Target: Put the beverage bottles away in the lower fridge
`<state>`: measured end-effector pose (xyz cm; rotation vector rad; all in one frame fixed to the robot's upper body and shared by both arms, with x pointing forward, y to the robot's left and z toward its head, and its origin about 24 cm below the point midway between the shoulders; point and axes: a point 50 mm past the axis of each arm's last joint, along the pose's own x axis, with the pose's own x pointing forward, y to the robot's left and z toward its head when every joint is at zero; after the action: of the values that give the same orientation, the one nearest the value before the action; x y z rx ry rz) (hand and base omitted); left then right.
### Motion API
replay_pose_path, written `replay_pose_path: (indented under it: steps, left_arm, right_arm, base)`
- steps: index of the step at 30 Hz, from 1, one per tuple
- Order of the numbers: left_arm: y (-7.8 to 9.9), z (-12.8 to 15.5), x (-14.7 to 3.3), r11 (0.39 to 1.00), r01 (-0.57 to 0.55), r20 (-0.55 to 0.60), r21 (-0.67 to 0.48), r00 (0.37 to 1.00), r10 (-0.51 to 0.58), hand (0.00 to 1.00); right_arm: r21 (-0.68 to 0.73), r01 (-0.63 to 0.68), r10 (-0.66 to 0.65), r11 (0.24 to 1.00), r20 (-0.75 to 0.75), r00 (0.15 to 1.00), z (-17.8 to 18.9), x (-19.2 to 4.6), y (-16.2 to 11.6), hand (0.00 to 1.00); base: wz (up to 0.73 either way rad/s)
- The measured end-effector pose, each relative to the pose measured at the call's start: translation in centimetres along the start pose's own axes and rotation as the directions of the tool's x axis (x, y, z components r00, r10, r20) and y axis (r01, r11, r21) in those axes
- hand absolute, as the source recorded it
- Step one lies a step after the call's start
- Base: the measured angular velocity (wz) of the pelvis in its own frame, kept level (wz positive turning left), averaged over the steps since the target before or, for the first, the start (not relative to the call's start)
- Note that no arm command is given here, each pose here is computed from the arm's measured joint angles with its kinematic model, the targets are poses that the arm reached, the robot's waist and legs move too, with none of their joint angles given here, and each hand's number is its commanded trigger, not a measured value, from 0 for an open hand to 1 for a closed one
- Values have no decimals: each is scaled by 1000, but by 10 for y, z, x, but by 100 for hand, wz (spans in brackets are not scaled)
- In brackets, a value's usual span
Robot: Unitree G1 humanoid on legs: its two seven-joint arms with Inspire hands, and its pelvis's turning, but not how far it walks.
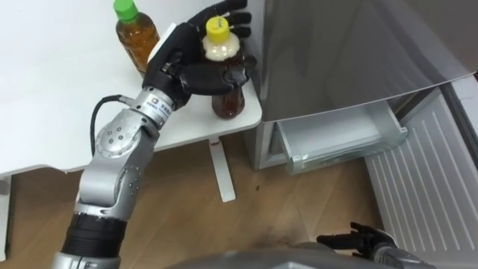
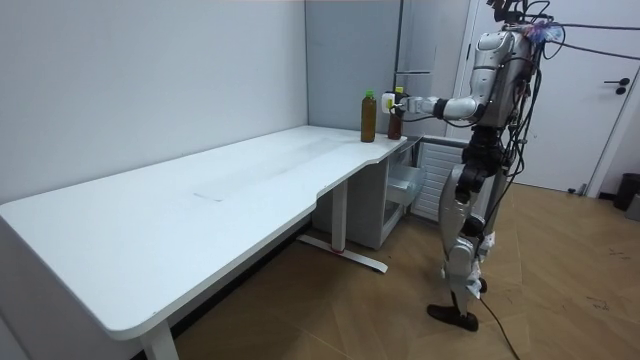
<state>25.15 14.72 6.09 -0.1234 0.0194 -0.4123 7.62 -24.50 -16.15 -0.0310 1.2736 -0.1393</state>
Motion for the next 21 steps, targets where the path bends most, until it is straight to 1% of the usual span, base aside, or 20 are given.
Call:
replay_pose_path:
  steps: [3,11,21]
  left_arm:
    - [1,-3,0,1000,-3,-11,-5,1000,3,100]
    - [-7,-8,2,999,36,-44,-27,998,-38,100]
    - [-3,-12,0,999,36,-95,-15,995,-38,100]
  right_arm:
    - [-2,1,-1,1000,3,1000,1,0,-1,0]
    - [-30,-2,2,1000,15,1000,4,0,-2,0]
    - [-38,-8,8,999,7,1000,5,0,0,0]
  base:
    - [0]
    - [-1]
    - [0]
